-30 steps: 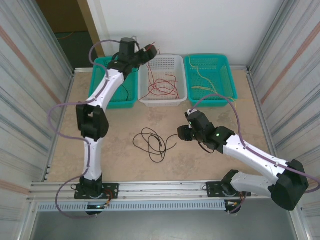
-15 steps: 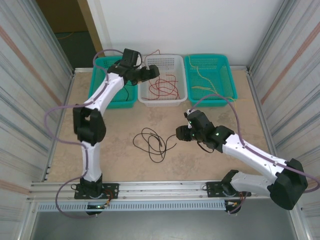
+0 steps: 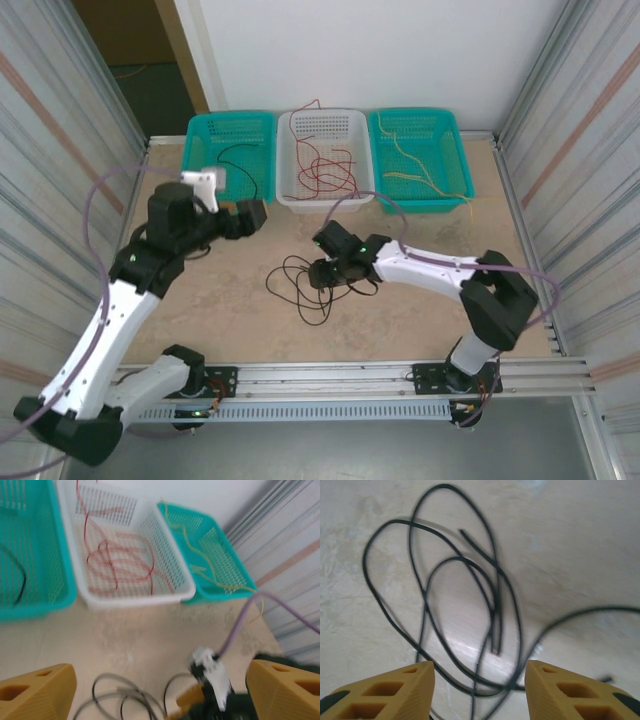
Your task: Untangle the cables
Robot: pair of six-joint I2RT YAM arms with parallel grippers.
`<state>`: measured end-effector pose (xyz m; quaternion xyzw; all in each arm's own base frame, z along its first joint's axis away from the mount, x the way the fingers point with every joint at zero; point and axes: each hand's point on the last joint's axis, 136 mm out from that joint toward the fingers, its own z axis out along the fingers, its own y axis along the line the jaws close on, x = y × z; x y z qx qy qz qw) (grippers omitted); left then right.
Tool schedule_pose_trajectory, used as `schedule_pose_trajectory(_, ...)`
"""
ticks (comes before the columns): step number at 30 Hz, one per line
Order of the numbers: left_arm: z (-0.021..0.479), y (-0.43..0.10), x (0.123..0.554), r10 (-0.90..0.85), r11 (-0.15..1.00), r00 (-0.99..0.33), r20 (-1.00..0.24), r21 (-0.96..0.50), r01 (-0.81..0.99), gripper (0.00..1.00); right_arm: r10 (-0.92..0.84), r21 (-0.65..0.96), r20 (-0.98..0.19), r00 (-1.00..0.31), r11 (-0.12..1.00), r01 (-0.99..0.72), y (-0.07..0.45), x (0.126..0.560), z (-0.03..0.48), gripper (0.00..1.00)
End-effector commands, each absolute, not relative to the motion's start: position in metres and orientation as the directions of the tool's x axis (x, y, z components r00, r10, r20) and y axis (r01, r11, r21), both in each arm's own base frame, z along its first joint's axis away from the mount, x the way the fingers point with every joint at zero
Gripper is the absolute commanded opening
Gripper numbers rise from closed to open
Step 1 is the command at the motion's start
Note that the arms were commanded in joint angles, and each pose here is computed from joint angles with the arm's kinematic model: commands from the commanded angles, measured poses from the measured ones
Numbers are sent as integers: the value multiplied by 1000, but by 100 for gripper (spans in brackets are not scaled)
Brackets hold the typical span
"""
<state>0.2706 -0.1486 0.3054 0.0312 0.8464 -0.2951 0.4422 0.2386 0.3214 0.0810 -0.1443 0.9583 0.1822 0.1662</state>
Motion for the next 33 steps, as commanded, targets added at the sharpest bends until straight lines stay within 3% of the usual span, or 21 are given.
schedule_pose_trajectory(1,256,-129,244,-232,848,-703,-672,-494,193,83,-229,295,-341,-912,895,-335,340,239,80,44)
schedule_pose_trajectory(6,226,-102,223,-333,849,-710,-621,-524,60,77,-233,255,-290,-928,916,-310,362,232,60,38)
schedule_pose_trajectory(15,226,-97,226,-402,817,-702,-588,-576,14,72,-204,249,-228,-952,933,-260,377,235,34,32)
schedule_pose_trajectory(20,223,-103,227,-405,797,-724,-558,-604,19,71,-198,235,-201,-959,941,-243,375,237,25,18)
schedule_pose_trajectory(26,225,-106,228,-409,787,-721,-560,-616,32,73,-190,246,-172,-967,942,-229,374,239,15,22)
schedule_pose_trajectory(33,230,-111,230,-406,773,-726,-555,-633,52,72,-195,260,-191,-962,935,-242,375,242,21,0)
